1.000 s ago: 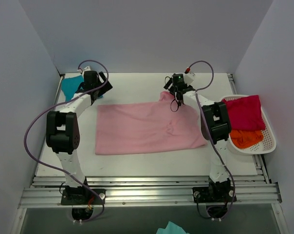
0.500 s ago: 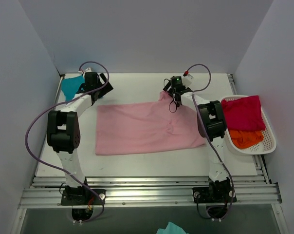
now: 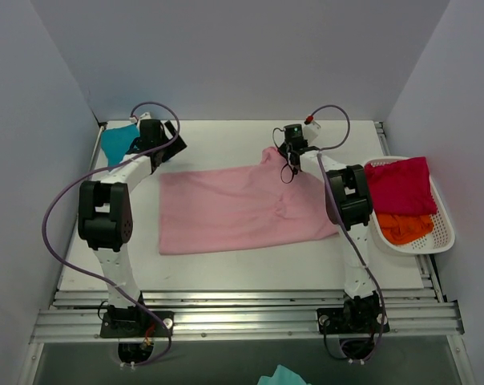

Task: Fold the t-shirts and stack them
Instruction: Fold the tshirt

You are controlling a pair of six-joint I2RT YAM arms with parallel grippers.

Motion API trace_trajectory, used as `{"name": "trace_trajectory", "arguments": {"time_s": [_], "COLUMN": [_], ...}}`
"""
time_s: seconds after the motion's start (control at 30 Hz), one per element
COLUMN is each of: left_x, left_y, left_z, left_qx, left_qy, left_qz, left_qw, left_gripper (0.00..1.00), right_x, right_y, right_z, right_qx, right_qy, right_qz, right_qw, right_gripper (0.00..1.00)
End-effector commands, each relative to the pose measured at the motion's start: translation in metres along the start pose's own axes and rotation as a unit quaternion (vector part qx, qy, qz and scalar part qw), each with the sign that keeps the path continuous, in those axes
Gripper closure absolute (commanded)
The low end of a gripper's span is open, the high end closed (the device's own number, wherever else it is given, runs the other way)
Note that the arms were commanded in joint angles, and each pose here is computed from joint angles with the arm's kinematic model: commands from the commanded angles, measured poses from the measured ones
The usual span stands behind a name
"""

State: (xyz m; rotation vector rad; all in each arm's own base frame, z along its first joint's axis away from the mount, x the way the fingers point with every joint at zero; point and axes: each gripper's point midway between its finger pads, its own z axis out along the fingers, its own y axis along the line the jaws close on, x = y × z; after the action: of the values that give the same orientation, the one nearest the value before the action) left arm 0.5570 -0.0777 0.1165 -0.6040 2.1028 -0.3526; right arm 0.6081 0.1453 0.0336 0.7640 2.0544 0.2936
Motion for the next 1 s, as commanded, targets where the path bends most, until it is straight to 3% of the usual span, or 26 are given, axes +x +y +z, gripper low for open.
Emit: {"name": "trace_trajectory", "arguments": {"time_s": [0.0, 0.47, 0.73, 0.77, 0.97], "left_x": [-0.014, 0.007, 0.022, 0.023, 0.025], "left_y": [-0.002, 0.051, 0.060, 0.061, 0.061], "left_z": [0.004, -0.014, -0.012, -0.011, -0.001], "left_qx": [0.003, -0.134, -0.140, -0.141, -0.143], "left_qy": [-0.023, 0.007, 0.020, 0.020, 0.022], "left_qz": [0.002, -0.026, -0.027, -0.026, -0.025], "left_qw": [1.000, 0.991, 0.990, 0.989, 0.989], "left_gripper": [0.01, 0.01, 0.00, 0.06, 0.10], "right_x": [0.000, -0.001, 0.004, 0.004, 0.002], "right_y": [-0.003, -0.001, 0.000, 0.000, -0.004], "right_z": [0.006, 0.000, 0.001, 0.001, 0.001], "right_qx": [-0.002, -0.010, -0.017, -0.017, -0.015], "right_qy": [0.004, 0.004, 0.011, 0.011, 0.011], "right_qz": [0.000, 0.009, 0.015, 0.015, 0.017], "right_qw": [1.000, 1.000, 1.000, 1.000, 1.000], "right_gripper": [1.00, 1.00, 1.00, 1.00, 1.00]}}
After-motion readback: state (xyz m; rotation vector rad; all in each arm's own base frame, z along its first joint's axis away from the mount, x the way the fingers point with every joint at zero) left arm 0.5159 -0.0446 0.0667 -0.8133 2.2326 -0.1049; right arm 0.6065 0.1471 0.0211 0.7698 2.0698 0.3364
